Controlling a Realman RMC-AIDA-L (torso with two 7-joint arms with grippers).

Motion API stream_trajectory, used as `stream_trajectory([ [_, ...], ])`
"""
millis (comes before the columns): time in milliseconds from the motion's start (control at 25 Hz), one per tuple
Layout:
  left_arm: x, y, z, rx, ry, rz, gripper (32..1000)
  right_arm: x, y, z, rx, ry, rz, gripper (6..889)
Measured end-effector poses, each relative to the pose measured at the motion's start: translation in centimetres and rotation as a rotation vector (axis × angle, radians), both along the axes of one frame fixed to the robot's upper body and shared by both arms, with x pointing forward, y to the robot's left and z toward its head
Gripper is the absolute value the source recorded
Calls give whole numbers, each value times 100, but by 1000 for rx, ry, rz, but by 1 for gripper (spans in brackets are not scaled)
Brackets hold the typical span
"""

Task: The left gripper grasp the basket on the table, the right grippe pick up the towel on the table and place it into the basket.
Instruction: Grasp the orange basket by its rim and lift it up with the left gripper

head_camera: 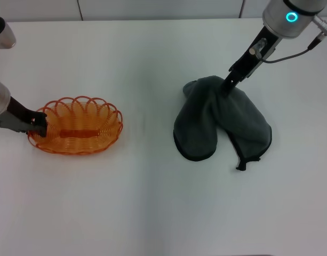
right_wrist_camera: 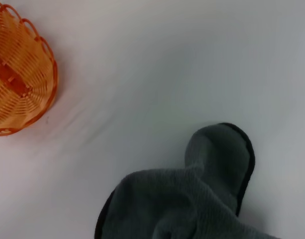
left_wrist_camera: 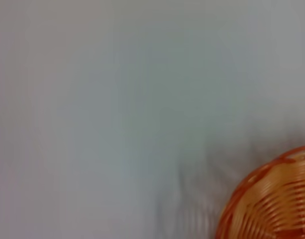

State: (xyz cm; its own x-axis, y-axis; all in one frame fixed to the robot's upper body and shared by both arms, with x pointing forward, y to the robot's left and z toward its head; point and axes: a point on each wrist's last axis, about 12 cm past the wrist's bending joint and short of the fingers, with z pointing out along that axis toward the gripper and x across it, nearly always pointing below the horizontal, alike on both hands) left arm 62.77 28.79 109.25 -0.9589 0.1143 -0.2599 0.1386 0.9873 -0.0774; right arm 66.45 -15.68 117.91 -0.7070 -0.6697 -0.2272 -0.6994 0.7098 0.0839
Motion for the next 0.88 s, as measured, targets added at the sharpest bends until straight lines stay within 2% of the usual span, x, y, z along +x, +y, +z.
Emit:
stream_trajectory([
  [240, 0, 0, 3, -2, 0, -10, 208, 0, 0, 0, 0, 0, 0, 859],
  [880, 20, 12, 64, -16, -7, -21, 201, 0, 0, 0, 0, 0, 0, 859],
])
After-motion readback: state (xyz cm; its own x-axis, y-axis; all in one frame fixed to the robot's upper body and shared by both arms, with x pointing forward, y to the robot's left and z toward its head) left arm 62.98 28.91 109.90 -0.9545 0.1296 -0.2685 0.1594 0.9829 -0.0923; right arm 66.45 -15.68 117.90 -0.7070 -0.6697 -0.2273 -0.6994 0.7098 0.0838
